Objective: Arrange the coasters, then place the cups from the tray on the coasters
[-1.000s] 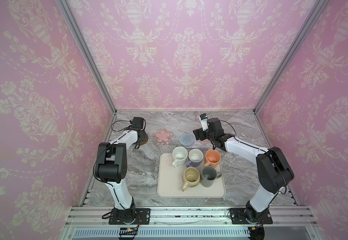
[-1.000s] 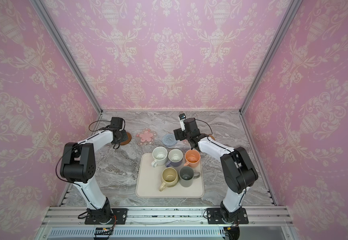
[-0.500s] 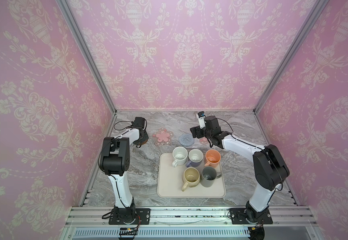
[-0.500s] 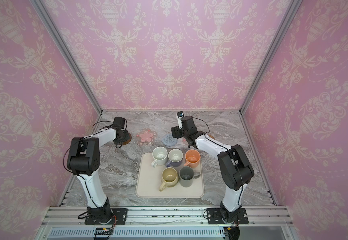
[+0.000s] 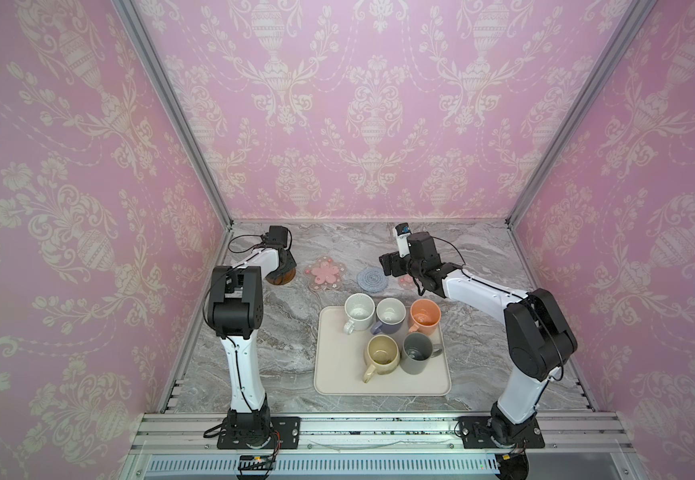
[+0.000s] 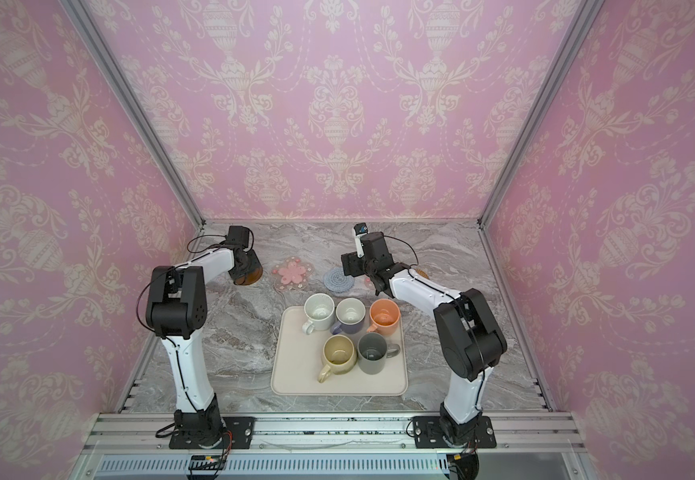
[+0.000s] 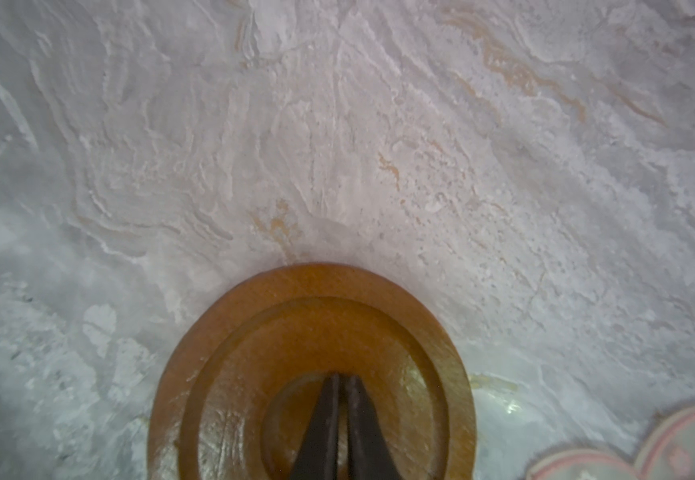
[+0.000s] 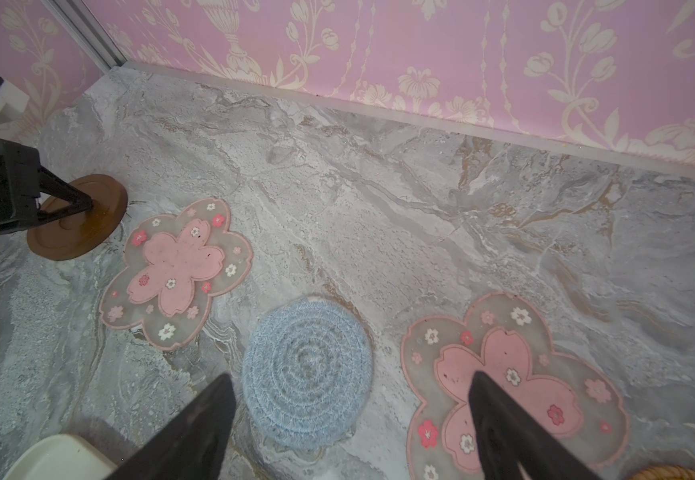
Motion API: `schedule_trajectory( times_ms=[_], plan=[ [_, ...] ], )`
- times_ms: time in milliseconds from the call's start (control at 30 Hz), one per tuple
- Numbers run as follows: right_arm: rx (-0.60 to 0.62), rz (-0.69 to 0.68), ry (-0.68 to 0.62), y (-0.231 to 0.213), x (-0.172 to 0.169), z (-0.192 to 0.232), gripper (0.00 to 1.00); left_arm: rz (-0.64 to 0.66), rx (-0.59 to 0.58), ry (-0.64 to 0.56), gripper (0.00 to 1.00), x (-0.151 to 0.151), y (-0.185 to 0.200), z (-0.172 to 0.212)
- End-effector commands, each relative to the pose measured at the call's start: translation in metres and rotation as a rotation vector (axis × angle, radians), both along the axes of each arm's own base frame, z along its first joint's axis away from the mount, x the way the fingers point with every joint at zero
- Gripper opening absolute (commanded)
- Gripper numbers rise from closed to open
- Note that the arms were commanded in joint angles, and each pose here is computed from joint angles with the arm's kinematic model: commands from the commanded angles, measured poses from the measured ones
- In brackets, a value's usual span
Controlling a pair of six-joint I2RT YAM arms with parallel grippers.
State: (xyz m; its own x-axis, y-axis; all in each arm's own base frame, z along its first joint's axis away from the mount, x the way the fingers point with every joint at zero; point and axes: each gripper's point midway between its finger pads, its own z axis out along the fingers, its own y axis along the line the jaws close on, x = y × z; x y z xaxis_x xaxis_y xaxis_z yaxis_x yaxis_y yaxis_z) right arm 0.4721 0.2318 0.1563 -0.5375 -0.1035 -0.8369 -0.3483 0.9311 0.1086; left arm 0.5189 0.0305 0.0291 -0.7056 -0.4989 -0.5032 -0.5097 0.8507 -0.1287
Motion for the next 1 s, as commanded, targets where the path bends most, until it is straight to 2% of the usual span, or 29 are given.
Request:
schedule_trajectory(
  times_ms=[0,200,433,567,700,867,967],
  plan=[
    [0.006,0.004,0.025,0.008,0.001,-0.007,0.89,0.040,-0.049,0.044,0.10,0.003,0.000,-0.026],
    [-0.024,-0.006,0.044,0.003,-0.002,-0.013,0.89,0.057,-0.074,0.026,0.10,0.035,-0.002,-0.034],
    [-0.066,-0.030,0.061,-0.005,-0.004,-0.023,0.88,0.140,-0.116,-0.043,0.11,0.060,0.000,-0.037],
    [-0.072,-0.036,0.051,-0.005,-0.004,-0.028,0.86,0.135,-0.132,-0.062,0.14,0.075,-0.002,-0.040],
    [-0.049,-0.007,0.101,0.006,-0.003,-0.036,0.86,0.117,-0.164,-0.090,0.14,0.091,-0.007,-0.044],
    [-0.036,0.008,0.139,0.019,0.001,-0.043,0.85,0.112,-0.188,-0.132,0.14,0.104,-0.011,-0.032],
    [-0.036,0.023,0.154,0.026,0.000,-0.048,0.85,0.072,-0.189,-0.182,0.17,0.109,-0.014,-0.008]
  ],
)
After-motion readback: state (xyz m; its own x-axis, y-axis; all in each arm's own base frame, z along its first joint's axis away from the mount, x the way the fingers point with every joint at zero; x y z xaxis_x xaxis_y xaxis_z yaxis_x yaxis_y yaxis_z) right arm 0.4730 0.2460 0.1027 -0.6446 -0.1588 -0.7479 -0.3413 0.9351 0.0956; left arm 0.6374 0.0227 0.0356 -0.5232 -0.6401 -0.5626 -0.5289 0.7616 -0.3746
